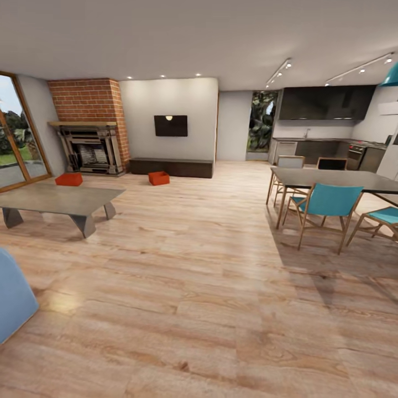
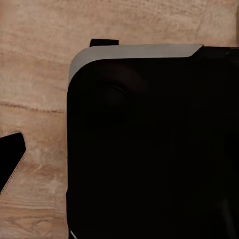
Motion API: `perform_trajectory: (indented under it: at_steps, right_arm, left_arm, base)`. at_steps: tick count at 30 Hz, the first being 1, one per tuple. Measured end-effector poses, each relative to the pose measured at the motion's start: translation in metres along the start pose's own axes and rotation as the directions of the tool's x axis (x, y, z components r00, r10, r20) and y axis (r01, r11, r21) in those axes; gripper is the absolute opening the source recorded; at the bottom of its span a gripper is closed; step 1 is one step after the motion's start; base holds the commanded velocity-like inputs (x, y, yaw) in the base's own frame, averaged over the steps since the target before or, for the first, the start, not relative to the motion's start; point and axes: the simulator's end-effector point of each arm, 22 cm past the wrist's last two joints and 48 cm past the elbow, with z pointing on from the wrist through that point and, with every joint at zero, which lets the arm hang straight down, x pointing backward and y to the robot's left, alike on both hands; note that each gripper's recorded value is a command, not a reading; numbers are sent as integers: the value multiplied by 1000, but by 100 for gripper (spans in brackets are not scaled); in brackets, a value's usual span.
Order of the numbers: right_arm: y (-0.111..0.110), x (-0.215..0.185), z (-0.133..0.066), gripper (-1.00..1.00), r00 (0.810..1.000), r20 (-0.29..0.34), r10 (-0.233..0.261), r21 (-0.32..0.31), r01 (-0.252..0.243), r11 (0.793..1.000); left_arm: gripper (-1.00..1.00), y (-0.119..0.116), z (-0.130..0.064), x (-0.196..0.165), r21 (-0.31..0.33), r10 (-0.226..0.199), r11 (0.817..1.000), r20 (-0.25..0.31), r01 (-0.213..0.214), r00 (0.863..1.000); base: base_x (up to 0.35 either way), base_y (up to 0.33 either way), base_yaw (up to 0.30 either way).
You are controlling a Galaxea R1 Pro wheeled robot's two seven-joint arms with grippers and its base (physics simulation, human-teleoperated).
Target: Move the two storage containers from the living room to the garage. In the garage, place one container on the floor and stack the other container on top of it (either order is fine).
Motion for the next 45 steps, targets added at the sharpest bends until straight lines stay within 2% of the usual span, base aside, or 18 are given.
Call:
perform_trajectory:
  at_steps: [12,22,45]
  right_arm:
    - [0,0,0,100,1000,-2,3,-1,-3,1000]
    - [-2,1,0,100,1000,-2,0,0,0,1000]
    - [-3,1,0,100,1000,-3,3,3,-3,1000]
  left_arm:
    - [100,-1,0,0,1,0,1000,1,0,1000]
    - [100,-1,0,0,1,0,1000,2,0,1000]
    - [100,-1,0,0,1,1,1000,0,-1,1000]
  base:
    - [322,0,1]
    - [322,0,135]
    - [322,0,2]
